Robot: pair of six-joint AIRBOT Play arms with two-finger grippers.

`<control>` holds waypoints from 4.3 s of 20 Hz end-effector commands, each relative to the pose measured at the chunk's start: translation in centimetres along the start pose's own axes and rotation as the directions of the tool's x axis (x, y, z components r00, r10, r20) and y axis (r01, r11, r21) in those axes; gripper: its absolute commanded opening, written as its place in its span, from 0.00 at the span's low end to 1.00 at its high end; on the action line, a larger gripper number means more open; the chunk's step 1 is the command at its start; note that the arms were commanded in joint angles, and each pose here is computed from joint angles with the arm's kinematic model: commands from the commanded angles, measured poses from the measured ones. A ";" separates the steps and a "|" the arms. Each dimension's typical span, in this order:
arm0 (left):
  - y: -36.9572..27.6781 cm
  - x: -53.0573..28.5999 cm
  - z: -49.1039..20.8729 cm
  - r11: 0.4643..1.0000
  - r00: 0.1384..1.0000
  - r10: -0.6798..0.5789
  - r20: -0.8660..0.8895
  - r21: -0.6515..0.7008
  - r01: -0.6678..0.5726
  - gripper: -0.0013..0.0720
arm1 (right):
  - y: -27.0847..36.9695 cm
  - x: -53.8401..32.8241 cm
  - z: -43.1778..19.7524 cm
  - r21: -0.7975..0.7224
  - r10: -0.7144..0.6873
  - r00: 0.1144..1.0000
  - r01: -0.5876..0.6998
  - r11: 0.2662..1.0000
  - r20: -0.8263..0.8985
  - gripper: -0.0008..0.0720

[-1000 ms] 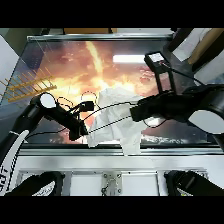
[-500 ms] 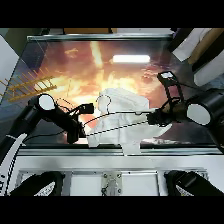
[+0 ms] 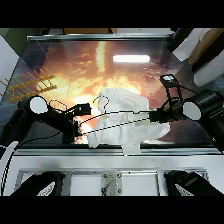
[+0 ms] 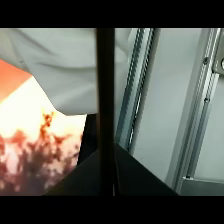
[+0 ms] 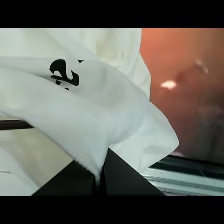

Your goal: Fold the clothes and pants, and hang the long-sleeved shirts on hangers.

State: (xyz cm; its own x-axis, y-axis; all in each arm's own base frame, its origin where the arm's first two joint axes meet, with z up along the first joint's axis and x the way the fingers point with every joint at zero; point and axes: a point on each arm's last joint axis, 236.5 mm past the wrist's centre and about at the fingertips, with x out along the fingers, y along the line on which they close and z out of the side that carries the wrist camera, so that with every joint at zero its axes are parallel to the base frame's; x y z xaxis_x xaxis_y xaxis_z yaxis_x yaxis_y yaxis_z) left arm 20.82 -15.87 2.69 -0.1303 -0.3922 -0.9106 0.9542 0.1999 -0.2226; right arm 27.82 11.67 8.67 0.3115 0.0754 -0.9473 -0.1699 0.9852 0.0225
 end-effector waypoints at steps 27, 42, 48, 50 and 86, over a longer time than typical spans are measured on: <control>1.2 3.0 -1.7 0.994 0.992 -0.096 -0.085 -0.055 0.092 0.03 | 1.3 3.8 -1.1 0.009 -0.053 0.990 0.055 0.998 -0.130 0.34; 2.6 4.2 4.8 0.951 0.993 -0.005 0.122 0.306 -0.033 0.03 | -0.7 -4.2 0.6 -0.077 -0.115 0.990 0.109 0.991 -0.077 0.03; 3.0 4.1 5.1 0.952 0.991 0.015 0.135 0.300 -0.055 0.03 | 2.9 -6.0 1.3 -0.181 -0.052 0.999 0.050 0.982 -0.007 0.03; 3.0 4.1 5.2 0.960 0.990 0.014 0.138 0.275 -0.051 0.03 | 4.5 -6.5 1.1 -0.196 -0.025 1.000 0.026 0.980 0.007 0.03; 2.3 4.0 6.1 0.969 0.985 -0.015 0.174 0.247 -0.028 0.03 | 22.9 -7.3 4.3 -0.265 0.452 0.869 -0.396 0.879 0.203 0.04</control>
State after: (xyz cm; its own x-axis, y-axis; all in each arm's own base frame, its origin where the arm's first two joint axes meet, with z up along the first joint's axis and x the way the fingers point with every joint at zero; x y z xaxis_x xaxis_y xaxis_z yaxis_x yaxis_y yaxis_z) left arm 24.12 -22.25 0.49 -0.0981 -0.5395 -0.8362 0.9943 -0.0173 -0.1054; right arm 25.93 33.87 17.67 0.3995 0.5310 -0.7473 -0.5139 0.8048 0.2971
